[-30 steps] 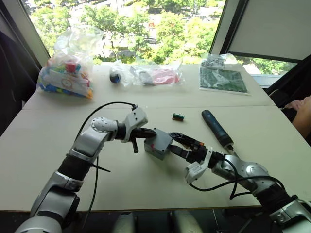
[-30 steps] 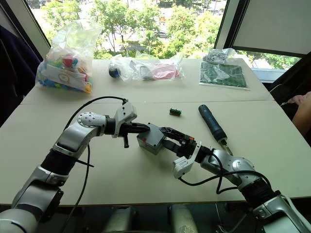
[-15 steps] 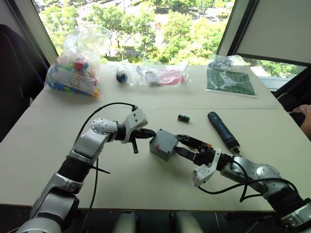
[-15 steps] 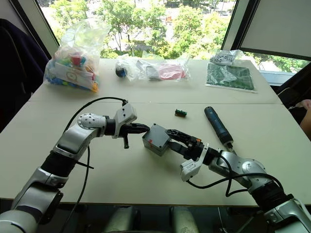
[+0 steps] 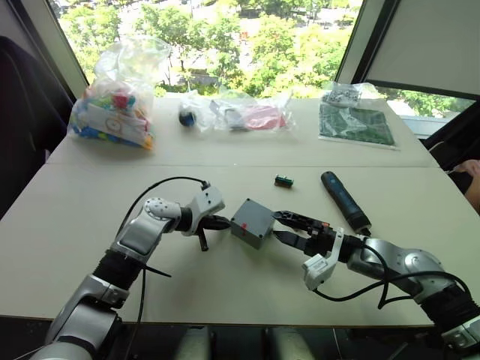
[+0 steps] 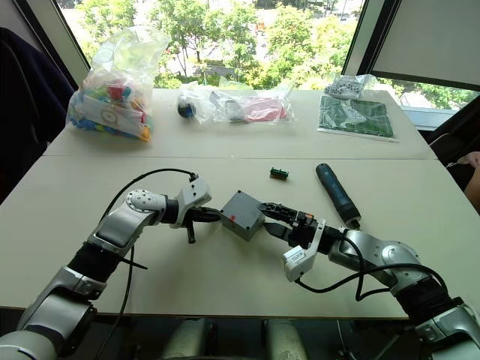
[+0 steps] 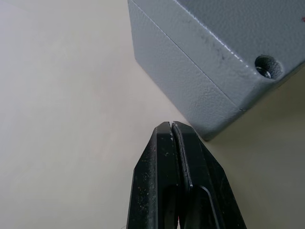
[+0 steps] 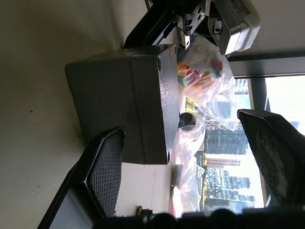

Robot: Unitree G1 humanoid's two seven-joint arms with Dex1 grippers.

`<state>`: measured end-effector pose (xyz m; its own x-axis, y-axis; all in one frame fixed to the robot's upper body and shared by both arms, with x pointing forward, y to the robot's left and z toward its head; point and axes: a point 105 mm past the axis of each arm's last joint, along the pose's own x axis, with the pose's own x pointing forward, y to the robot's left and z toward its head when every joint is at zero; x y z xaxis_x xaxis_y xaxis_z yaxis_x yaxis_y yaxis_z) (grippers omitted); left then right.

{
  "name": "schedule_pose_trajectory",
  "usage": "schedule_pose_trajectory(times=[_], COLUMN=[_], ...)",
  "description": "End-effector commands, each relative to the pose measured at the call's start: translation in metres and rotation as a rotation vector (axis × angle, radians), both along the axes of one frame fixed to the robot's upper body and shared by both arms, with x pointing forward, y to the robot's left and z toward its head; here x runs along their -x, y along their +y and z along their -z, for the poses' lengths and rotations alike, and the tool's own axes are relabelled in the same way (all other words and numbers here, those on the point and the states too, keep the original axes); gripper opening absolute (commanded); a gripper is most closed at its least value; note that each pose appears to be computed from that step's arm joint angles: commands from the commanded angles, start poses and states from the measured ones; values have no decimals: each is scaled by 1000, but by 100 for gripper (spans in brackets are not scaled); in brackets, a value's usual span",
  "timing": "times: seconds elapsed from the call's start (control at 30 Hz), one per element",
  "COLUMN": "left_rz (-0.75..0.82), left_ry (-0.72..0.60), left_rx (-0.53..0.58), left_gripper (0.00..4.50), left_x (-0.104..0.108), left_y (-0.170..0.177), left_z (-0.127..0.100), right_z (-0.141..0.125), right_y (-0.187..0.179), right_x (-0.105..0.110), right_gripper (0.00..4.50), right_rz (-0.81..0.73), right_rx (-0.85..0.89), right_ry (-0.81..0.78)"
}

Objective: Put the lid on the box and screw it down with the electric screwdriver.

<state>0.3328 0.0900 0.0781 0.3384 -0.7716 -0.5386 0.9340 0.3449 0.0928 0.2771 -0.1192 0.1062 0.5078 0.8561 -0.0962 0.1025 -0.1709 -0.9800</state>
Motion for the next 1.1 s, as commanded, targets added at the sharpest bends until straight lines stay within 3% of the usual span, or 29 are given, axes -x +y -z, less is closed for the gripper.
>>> schedule_pose_trajectory(times=[0.03,0.07,0.13,0.23,0.3,0.4,0.43,0.47,0.5,0.63,0.73,0.8,0.87,0.93,1.1], left_rz=[-115,-136,-158,-214,-262,-332,-354,-377,-409,-488,-564,-502,-425,-394,-336], left_ry=[8,10,9,-4,1,-3,-61,-88,-83,-121,-182,-124,-57,-47,-19], left_rx=[102,210,423,543,621,662,666,644,606,469,316,380,435,416,444], left_gripper=[0,0,0,0,0,0,0,0,0,0,0,0,0,0,0], left_x=[-10,-11,-6,-2,1,2,2,1,0,-8,-19,-18,-13,-11,-9], left_y=[21,23,30,47,56,66,69,70,71,74,72,56,45,40,29], left_z=[-28,-49,-91,-117,-130,-135,-137,-134,-127,-106,-84,-80,-72,-63,-60], right_z=[-26,-39,-72,-99,-111,-116,-115,-111,-108,-98,-75,-70,-76,-78,-42], right_y=[-11,-14,-21,-27,-28,-20,-16,-12,-8,-12,-21,-25,-28,-30,-25], right_x=[2,4,5,2,-7,-17,-21,-24,-25,-32,-38,-38,-34,-28,-7], right_gripper=[408,408,356,284,209,91,61,17,1,1,1,1,1,1,1], right_rz=[13,19,62,119,161,177,175,170,164,210,306,320,283,270,387], right_rx=[-79,-136,-326,-542,-726,-945,-1025,-1087,-1130,-1245,-1231,-1231,-1179,-1123,-844], right_ry=[-64,-89,-115,-67,31,254,370,494,599,865,1114,1247,1241,1270,1389])
